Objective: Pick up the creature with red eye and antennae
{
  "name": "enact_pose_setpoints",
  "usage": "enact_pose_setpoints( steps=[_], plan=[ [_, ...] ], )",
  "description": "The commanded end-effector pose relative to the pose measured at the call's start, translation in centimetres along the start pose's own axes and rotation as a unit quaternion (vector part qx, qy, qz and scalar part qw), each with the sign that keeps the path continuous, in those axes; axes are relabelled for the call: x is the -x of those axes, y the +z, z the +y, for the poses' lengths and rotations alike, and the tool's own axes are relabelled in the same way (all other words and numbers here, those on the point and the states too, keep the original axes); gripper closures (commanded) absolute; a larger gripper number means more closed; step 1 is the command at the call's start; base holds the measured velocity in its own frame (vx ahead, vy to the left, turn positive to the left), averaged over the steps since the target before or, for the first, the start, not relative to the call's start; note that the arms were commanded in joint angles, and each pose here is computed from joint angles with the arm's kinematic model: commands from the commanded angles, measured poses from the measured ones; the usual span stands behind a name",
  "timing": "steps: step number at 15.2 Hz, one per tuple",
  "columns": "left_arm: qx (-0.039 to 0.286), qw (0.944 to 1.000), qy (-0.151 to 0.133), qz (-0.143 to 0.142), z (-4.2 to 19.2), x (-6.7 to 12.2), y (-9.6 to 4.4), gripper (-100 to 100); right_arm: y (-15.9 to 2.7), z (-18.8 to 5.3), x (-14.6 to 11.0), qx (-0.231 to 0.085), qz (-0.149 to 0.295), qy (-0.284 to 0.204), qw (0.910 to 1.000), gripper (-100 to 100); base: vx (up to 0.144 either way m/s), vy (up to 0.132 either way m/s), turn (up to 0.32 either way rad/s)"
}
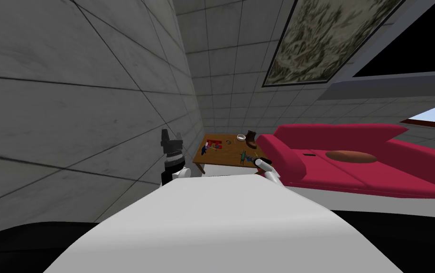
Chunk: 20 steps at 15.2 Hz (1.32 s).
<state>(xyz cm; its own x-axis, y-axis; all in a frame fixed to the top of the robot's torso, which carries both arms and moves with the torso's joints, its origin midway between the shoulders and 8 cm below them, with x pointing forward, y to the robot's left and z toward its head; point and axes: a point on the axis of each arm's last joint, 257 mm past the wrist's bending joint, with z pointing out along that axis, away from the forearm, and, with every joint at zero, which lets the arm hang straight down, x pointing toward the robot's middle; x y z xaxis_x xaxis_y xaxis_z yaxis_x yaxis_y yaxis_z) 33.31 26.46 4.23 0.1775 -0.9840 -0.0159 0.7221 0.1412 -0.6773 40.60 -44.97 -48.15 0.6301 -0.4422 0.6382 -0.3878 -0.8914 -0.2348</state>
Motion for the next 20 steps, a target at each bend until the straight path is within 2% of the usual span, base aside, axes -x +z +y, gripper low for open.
enact_pose_setpoints(
  steps=[1,2,4,7,10,11,20],
  plan=[
    [0.000,1.0000,0.000,0.000,0.0,0.0,0.0,0,0.5,-0.4,1.2,-0.006,-0.021,0.047,0.9986,-100,0.011,0.064,-0.033],
    [0.000,1.0000,0.000,0.000,0.0,0.0,0.0,0,0.5,-0.4,1.2,-0.006,-0.021,0.047,0.9986,-100,0.010,0.059,-0.028],
    [0.000,1.0000,0.000,0.000,0.0,0.0,0.0,0,0.9,-1.0,2.7,-0.013,-0.045,0.098,0.9940,-100,0.021,0.065,-0.043],
    [0.000,1.0000,0.000,0.000,0.0,0.0,0.0,0,1.0,-1.2,3.2,-0.016,-0.055,0.118,0.9913,-100,0.012,0.055,-0.020],
    [0.000,1.0000,0.000,0.000,0.0,0.0,0.0,0,1.3,-1.9,4.4,-0.022,-0.075,0.159,0.9841,-100,0.007,0.042,-0.025],
    [0.000,1.0000,0.000,0.000,0.0,0.0,0.0,0,1.2,-1.6,3.9,-0.020,-0.067,0.143,0.9873,-100,0.008,0.029,-0.012],
    [0.000,1.0000,0.000,0.000,0.0,0.0,0.0,0,3.4,-2.6,4.8,-0.004,-0.057,0.174,0.9831,-100,-0.036,-0.054,0.109]
  ],
)
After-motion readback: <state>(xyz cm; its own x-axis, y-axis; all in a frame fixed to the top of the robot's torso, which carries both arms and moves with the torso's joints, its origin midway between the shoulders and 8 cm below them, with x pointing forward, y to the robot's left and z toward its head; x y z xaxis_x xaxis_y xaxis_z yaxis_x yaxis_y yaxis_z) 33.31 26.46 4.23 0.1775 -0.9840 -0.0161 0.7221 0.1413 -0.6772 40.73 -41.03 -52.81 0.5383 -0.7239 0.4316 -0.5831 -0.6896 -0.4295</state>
